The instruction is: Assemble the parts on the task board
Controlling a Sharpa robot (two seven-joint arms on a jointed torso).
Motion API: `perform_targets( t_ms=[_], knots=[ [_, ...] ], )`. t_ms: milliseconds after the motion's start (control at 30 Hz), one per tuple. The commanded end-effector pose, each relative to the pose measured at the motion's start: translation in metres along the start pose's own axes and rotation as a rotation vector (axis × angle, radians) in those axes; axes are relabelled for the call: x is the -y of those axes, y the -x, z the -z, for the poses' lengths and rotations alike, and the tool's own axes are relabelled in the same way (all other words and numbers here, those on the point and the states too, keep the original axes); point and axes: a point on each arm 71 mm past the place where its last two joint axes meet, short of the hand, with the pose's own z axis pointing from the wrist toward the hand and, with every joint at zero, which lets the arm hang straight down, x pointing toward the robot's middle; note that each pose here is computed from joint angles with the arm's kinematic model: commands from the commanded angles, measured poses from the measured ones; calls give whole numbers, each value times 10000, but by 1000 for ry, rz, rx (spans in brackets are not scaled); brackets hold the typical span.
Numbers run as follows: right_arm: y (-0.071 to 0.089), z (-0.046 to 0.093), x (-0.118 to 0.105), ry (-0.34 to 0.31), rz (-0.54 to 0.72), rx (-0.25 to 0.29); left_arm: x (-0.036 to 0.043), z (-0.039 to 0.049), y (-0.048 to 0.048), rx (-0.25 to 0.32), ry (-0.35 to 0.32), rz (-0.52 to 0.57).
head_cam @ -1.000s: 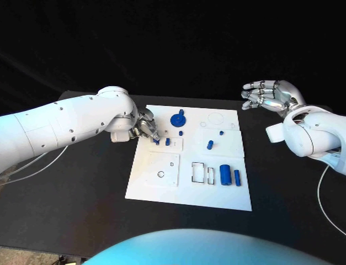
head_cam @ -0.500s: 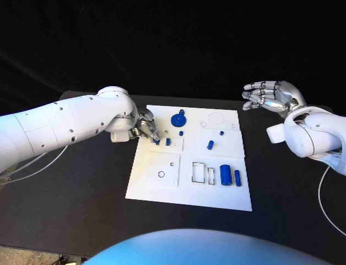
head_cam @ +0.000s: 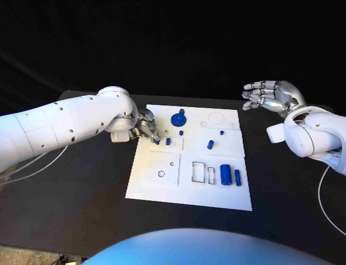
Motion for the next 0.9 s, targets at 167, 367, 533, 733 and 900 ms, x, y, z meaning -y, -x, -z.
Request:
perform_targets(
  t_ms=[167,367,533,733,900],
  knots=[
    [-13,0,-3,7,1,-11,43,-6,-37,-22,-19,-20],
    [-12,0,-2,7,1,-11,42,-8,-35,-22,-17,-24],
    [-13,1,-2,7,1,-11,35,-12,-29,-19,-12,-25],
    [-15,2,-3,7,1,-11,38,-18,-42,-37,3,-38],
    [-16,2,-4,7,0,-11,35,-21,-44,-40,18,-42]
  ],
)
